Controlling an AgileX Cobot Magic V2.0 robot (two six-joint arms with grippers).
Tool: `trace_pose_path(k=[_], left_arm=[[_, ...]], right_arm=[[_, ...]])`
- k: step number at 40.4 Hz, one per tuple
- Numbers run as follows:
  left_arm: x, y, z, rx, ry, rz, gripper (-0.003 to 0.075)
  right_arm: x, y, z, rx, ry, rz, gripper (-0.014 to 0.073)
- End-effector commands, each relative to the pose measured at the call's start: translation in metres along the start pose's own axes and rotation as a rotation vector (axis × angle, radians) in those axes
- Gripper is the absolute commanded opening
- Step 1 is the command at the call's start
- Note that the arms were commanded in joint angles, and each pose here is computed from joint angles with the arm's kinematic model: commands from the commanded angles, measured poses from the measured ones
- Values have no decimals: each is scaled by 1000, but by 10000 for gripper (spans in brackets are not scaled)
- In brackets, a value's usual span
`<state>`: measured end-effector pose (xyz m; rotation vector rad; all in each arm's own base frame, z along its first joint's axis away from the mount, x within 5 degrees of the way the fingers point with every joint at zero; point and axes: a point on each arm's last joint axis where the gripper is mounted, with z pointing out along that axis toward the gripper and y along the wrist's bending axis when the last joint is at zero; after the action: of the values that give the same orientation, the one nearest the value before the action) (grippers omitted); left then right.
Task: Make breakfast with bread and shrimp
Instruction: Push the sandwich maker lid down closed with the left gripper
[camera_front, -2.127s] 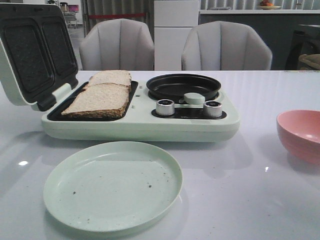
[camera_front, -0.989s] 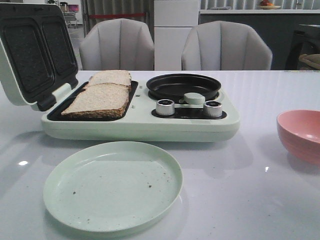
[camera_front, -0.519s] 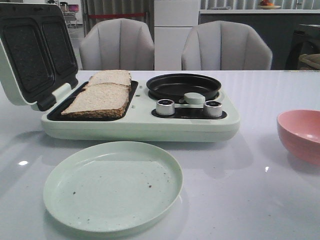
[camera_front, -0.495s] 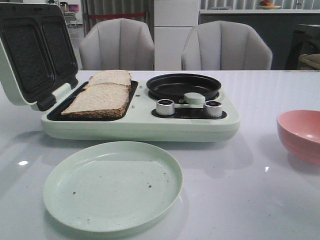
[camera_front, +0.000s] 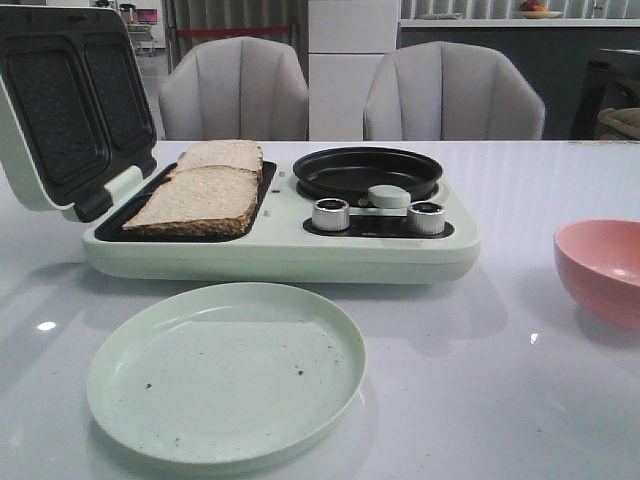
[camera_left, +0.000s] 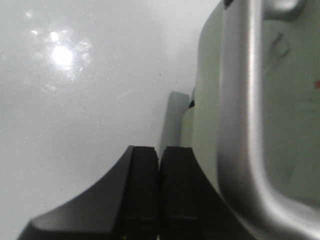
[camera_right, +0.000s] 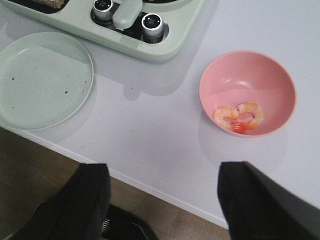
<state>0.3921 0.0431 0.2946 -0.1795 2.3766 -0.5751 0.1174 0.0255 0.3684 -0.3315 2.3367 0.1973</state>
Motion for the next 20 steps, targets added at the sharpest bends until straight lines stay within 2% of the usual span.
trace_pose_path(k=[1, 6, 20], left_arm=[[-15, -24, -25, 109, -98, 30, 100], [-14, -33, -25, 192, -88, 23, 100], [-4, -65, -15, 266, -28, 99, 100]], right_arm=[[-9, -1, -6, 13, -80, 4, 559], [-9, -1, -6, 13, -80, 4, 559], [-9, -1, -6, 13, -80, 4, 559]])
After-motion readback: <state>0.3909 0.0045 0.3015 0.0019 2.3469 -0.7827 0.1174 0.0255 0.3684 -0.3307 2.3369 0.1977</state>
